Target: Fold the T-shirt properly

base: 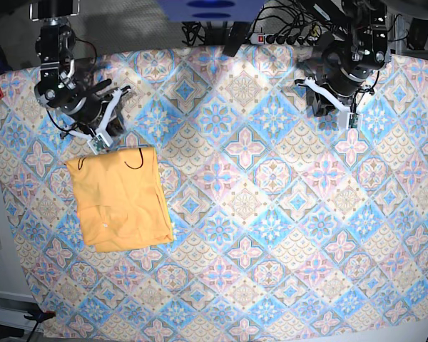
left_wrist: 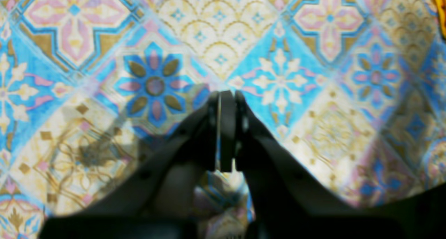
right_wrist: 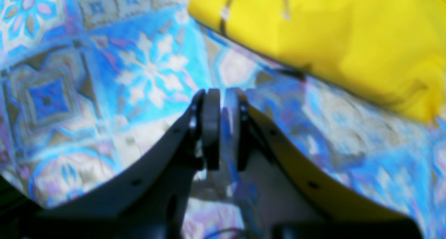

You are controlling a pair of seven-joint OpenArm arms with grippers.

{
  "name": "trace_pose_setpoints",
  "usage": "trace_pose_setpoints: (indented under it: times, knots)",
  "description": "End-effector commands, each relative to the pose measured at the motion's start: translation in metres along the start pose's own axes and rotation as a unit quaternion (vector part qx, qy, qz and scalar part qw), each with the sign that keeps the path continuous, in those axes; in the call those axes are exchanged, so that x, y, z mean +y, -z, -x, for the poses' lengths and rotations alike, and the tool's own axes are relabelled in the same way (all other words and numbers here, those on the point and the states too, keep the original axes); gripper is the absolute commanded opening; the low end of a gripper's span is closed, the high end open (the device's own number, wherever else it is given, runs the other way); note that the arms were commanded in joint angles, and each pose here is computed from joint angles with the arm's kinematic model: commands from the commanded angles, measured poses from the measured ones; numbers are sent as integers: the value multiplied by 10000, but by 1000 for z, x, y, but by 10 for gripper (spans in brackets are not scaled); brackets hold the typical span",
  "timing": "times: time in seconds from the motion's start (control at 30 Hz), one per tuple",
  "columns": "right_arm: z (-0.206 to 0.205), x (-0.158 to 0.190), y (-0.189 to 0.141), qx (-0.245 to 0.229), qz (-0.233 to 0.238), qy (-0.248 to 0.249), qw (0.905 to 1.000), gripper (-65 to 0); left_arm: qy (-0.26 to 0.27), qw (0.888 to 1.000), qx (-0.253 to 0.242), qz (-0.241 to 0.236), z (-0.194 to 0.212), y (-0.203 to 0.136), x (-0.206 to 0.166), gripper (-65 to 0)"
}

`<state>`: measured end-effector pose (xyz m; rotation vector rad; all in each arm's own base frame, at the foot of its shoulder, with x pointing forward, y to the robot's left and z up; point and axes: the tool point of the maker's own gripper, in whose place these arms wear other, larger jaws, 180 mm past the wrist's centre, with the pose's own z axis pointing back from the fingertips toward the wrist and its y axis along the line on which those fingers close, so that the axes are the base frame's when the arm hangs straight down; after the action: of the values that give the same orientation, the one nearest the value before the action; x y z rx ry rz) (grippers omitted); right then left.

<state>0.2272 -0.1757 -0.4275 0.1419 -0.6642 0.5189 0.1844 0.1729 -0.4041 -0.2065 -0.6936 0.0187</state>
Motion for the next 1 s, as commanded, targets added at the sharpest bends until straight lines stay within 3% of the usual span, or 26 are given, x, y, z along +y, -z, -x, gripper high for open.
trace_pose_setpoints:
  times: [0.0, 0.33, 0.53, 0.73, 0.87, 0.97]
  knots:
    - [-2, -3, -10, -145, 65, 21, 9999, -582, 94, 9998, -173, 44, -8, -7, -4, -650]
    - [79, 8, -52, 597, 250, 556, 9964, -582, -155, 9994, 294, 54, 38, -28, -15, -650]
    - [130, 35, -75, 1118, 208, 1045, 9880, -583, -391, 9968, 696, 43, 74, -43, -23, -650]
    - [165, 56, -95, 1563, 65, 1175, 9807, -583, -488, 9927, 1103, -4, 106, -63, -24, -650]
    - [200, 70, -102, 1983, -61, 1438, 9695, -583, -546, 9892, 1362, -36, 126, -73, -25, -650]
    - [233, 87, -103, 2335, -155, 1849, 9545, -583, -494, 9861, 1579, -116, 142, -75, -21, -650]
